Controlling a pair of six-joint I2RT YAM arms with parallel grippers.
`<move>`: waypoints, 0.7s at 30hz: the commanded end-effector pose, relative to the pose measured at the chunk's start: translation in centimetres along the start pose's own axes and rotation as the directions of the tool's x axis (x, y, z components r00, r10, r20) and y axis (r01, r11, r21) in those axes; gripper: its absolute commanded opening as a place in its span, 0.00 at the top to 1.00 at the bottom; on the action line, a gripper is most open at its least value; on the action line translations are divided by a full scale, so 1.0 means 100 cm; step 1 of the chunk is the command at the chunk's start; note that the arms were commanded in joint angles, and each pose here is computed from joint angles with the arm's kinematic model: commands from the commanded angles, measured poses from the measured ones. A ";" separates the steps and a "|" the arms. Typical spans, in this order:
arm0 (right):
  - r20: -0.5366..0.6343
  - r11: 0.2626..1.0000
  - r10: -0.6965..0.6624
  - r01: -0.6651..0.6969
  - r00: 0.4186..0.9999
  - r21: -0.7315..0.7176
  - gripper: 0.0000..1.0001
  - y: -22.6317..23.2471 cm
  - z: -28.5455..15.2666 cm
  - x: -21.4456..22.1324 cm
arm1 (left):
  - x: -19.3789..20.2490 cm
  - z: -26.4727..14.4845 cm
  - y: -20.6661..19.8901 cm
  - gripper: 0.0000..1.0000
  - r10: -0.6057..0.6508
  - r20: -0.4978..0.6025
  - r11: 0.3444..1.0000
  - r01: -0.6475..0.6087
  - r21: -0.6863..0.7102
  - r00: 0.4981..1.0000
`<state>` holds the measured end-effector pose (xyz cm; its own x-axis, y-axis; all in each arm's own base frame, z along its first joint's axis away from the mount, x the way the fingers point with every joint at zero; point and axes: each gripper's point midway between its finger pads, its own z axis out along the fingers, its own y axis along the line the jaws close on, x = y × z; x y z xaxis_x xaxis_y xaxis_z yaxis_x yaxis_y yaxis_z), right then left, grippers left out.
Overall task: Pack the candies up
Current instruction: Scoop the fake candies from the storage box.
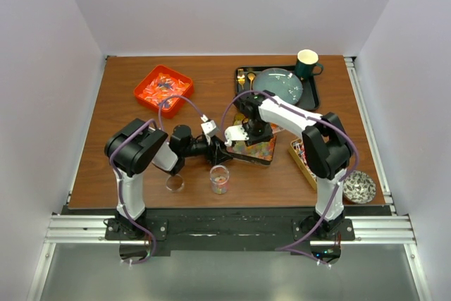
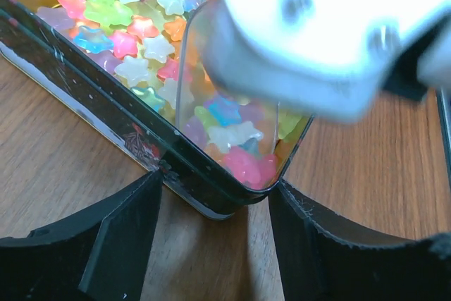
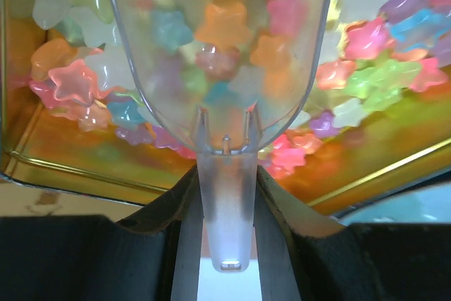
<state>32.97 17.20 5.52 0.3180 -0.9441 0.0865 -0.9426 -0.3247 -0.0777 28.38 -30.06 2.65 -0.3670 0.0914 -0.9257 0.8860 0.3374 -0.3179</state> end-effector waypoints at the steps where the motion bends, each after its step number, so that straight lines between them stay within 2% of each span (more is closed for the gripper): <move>1: 0.302 0.987 0.162 -0.147 0.940 -0.071 1.00 -0.005 0.006 -0.045 | -0.012 0.004 0.006 0.33 0.006 0.013 1.000 -0.006 -0.027 1.000; 2: 0.363 0.986 0.164 -0.146 0.917 -0.076 1.00 -0.005 0.000 -0.052 | -0.017 0.003 0.005 0.33 0.010 0.015 1.000 -0.009 -0.027 1.000; 6: 0.440 0.987 0.159 -0.136 0.884 -0.082 1.00 0.003 -0.007 -0.057 | -0.021 -0.007 0.000 0.32 0.005 -0.009 1.000 -0.005 -0.028 1.000; 10: 0.481 0.987 0.159 -0.141 0.862 -0.075 1.00 0.009 -0.013 -0.060 | -0.019 -0.025 -0.007 0.31 -0.017 -0.068 1.000 0.016 -0.017 0.998; 13: 0.503 0.984 0.174 -0.164 0.847 -0.063 1.00 0.008 -0.014 -0.061 | -0.026 -0.040 -0.010 0.30 0.007 -0.095 1.000 -0.009 -0.024 0.995; 15: 0.508 0.983 0.181 -0.175 0.842 -0.060 1.00 0.008 -0.012 -0.061 | -0.041 -0.047 -0.011 0.29 0.093 -0.097 0.995 -0.095 -0.018 0.991; 16: 0.519 0.982 0.182 -0.180 0.835 -0.055 1.00 0.008 -0.014 -0.061 | -0.031 -0.053 -0.013 0.29 0.058 -0.153 0.998 -0.061 -0.017 0.986; 17: 0.526 0.981 0.185 -0.188 0.830 -0.049 1.00 0.007 -0.013 -0.062 | -0.046 -0.059 -0.011 0.29 0.104 -0.138 0.994 -0.109 -0.026 0.985; 19: 0.533 0.980 0.185 -0.192 0.826 -0.042 1.00 0.006 -0.016 -0.062 | -0.044 -0.071 -0.014 0.28 0.078 -0.174 0.996 -0.083 -0.023 0.982; 21: 0.541 0.979 0.190 -0.199 0.819 -0.044 1.00 0.006 -0.017 -0.062 | -0.057 -0.084 -0.010 0.28 0.111 -0.167 0.992 -0.119 -0.040 0.980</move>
<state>30.18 20.96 5.16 0.1337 -0.9177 -0.3742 -0.9904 -0.1371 -0.0176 27.71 -25.10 8.68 -0.3407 0.2190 -0.9143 0.8908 0.3861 -0.2395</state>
